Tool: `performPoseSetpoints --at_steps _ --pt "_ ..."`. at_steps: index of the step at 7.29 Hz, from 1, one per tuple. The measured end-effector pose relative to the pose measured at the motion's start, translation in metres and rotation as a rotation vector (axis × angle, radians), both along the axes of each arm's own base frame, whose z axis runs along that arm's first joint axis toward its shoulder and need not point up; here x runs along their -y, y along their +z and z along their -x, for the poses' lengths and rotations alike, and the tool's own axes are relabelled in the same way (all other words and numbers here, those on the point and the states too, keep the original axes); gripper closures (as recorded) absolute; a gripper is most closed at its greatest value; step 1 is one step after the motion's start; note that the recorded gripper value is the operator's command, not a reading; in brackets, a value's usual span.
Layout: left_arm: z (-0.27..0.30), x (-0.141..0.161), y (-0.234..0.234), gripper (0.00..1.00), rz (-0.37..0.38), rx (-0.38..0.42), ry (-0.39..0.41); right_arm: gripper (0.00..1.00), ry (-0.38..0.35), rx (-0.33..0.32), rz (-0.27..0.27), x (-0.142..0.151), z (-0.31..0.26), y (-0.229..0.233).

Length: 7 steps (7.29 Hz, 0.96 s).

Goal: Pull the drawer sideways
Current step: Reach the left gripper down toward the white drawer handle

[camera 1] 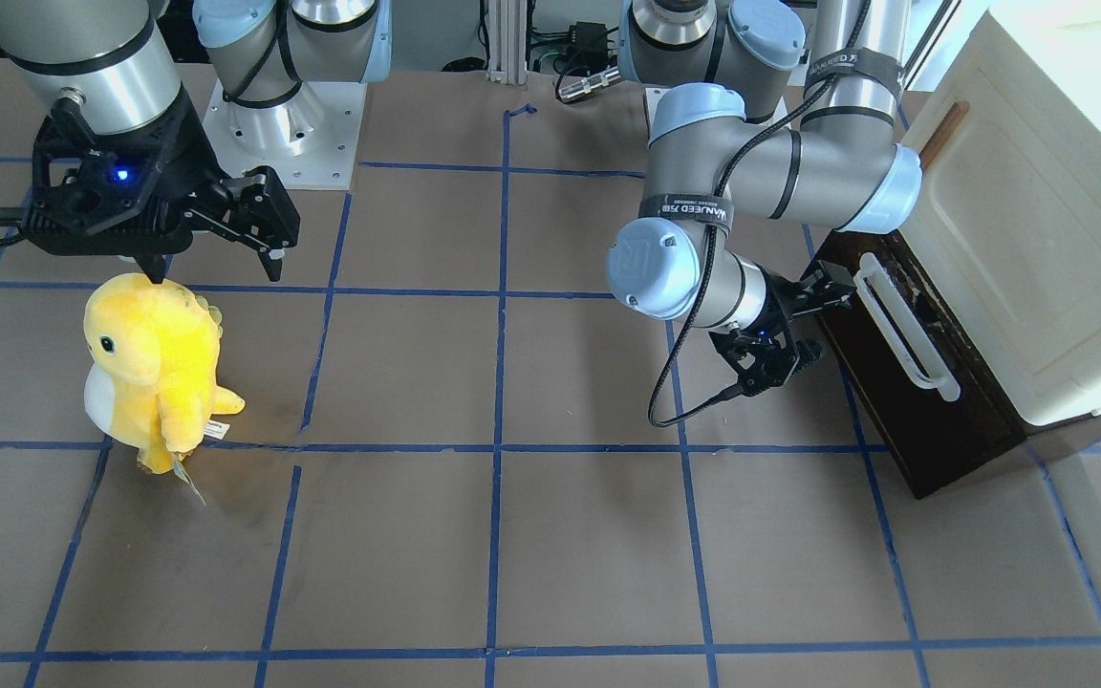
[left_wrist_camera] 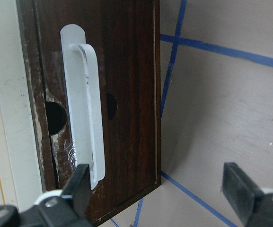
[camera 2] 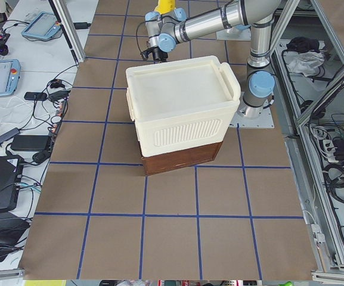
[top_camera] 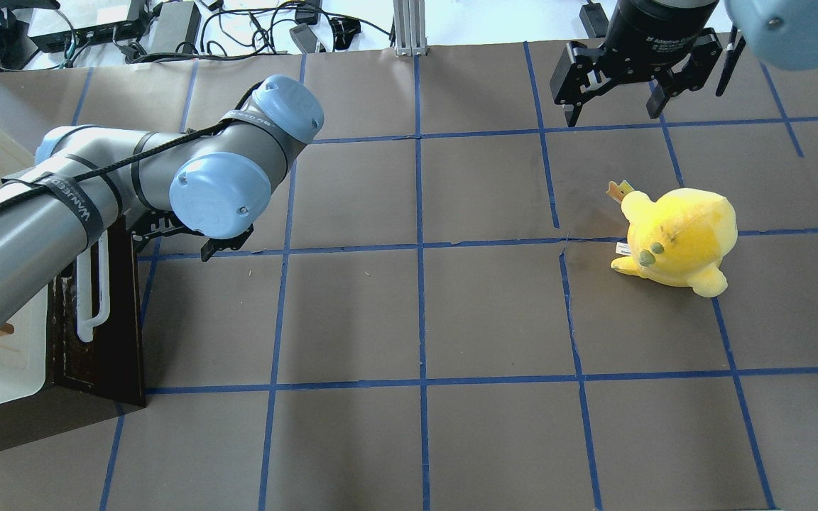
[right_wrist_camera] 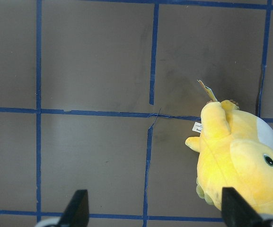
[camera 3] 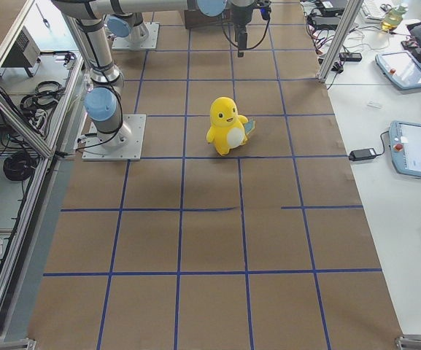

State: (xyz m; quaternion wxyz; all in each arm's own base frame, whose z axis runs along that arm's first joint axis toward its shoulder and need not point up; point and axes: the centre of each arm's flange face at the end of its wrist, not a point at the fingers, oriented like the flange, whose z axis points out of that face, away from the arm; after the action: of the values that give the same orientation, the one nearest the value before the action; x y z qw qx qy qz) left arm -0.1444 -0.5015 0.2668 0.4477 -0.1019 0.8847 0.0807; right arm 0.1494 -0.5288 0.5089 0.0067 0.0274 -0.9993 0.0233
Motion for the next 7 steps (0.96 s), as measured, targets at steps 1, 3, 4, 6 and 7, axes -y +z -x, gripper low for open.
performPoseSetpoints --at_steps 1,3,4,6,7 --pt "-0.004 -0.002 -0.002 0.0 -0.035 0.042 -0.018 0.0 0.0 0.0 0.0 0.0 0.0 0.0" --pt "-0.013 -0.003 -0.011 0.0 -0.105 0.141 -0.08 0.0 0.0 0.0 0.0 0.0 0.0 0.0" --pt "-0.023 0.0 -0.018 0.0 -0.138 0.191 -0.107 0.0 0.001 0.0 0.0 0.0 0.0 0.0" --pt "-0.043 0.01 -0.031 0.0 -0.181 0.249 -0.125 0.0 0.0 0.0 0.0 0.0 0.0 0.0" --pt "-0.051 0.014 -0.035 0.0 -0.192 0.279 -0.138 0.0 0.0 0.0 0.0 0.0 0.0 0.0"
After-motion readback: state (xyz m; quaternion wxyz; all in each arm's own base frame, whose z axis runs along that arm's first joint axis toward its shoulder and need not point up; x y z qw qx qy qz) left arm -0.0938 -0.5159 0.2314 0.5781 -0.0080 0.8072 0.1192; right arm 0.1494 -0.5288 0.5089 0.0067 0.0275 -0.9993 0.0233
